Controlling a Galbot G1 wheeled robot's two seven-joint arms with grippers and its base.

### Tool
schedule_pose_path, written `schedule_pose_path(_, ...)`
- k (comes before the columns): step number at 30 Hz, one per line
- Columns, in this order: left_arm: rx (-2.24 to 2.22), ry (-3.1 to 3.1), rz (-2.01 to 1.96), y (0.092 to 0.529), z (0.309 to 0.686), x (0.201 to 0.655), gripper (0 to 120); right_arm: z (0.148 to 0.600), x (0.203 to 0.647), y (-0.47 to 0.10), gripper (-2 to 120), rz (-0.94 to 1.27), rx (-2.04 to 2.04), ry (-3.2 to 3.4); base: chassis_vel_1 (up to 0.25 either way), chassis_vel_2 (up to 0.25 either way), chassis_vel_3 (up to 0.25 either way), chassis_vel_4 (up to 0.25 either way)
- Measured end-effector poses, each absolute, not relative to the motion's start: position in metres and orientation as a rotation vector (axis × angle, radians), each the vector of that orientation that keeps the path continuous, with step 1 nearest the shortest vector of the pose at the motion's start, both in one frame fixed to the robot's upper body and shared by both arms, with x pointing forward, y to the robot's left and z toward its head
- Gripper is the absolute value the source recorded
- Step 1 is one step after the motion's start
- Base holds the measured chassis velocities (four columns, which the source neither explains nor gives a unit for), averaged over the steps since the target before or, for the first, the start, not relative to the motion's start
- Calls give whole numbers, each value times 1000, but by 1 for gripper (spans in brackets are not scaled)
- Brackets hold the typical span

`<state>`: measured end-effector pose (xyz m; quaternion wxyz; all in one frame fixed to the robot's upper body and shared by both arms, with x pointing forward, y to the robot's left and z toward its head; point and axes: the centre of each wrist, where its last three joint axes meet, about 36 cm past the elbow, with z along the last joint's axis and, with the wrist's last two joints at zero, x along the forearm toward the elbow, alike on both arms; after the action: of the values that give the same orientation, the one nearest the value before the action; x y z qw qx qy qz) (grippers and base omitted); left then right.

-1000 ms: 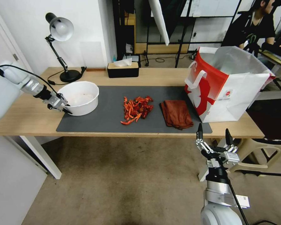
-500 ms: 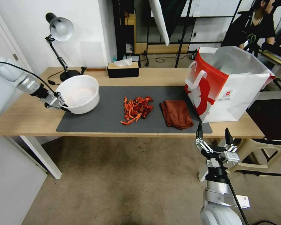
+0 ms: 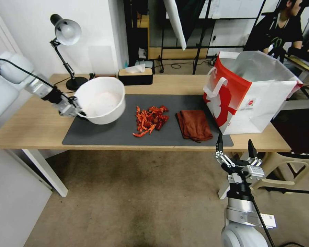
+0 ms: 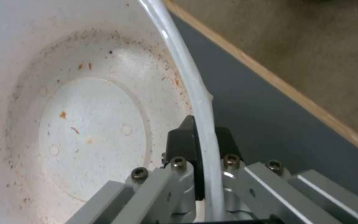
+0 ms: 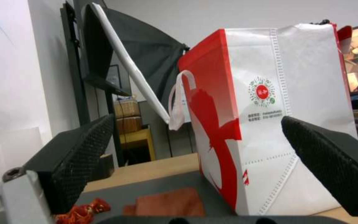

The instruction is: Sweep shrimp from table into container with towel, then put container into takeout bag.

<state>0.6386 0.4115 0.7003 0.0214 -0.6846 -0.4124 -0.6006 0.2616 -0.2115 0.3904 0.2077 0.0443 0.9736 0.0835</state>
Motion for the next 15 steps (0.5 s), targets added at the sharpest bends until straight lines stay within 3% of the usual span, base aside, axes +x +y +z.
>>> schedule_pose_path(8, -2264, -1155, -1930, 359, 718, 607, 0, 392, 261, -212, 100, 229, 122, 2711, 0, 0, 0, 0)
schedule_pose_path(15, -2295, -1129, -1931, 351, 718, 600, 0, 392, 261, -212, 100, 229, 121, 2712, 0, 0, 0, 0)
